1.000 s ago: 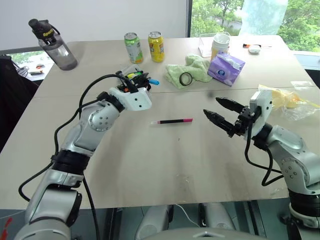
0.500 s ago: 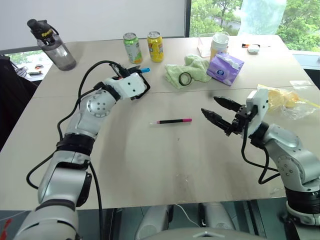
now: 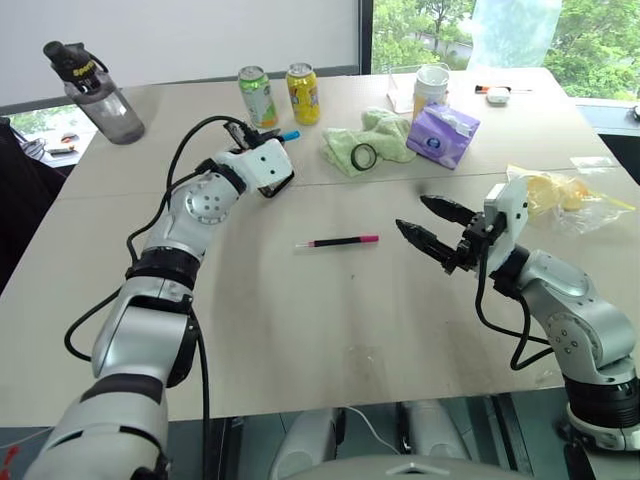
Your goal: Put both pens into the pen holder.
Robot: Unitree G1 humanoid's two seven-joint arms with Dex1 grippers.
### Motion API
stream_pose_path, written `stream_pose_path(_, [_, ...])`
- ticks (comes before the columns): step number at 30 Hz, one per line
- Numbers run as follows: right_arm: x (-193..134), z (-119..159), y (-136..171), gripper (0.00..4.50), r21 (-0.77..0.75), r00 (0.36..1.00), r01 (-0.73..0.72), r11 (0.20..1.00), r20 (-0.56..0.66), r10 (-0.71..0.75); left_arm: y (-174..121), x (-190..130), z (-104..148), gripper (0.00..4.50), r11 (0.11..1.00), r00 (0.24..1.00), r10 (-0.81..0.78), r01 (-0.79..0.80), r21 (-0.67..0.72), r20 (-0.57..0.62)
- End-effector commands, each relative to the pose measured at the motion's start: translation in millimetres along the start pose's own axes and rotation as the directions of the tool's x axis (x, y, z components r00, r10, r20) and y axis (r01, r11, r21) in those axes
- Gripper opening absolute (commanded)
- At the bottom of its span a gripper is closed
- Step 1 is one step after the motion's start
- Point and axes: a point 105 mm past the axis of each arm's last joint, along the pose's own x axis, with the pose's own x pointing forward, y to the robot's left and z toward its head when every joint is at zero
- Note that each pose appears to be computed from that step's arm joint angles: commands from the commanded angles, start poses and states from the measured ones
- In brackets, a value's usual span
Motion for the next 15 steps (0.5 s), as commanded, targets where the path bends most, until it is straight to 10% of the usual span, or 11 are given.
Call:
stream_pose_path(1, [-2, 15, 3, 3.58, -0.05, 0.999, -0.007, 0.999, 0.045, 0.009, 15, 2, 3, 0.93, 0.999, 0.998, 0.054, -0.054, -0.005, 0.017])
stream_pose_path(9, [-3, 14, 4, 3.58, -0.049, 0.999, 0.003, 0.999, 0.043, -0.001, 32, 2, -5, 4.29, 0.987, 0.986, 0.162, -0.162, 0.001, -0.03])
stream_pose_path(15, [-3, 13, 4, 3.58, -0.05, 0.999, 0.005, 0.999, 0.04, -0.003, 39, -2, -14, 4.4, 0.977, 0.975, 0.21, -0.212, -0.027, -0.071])
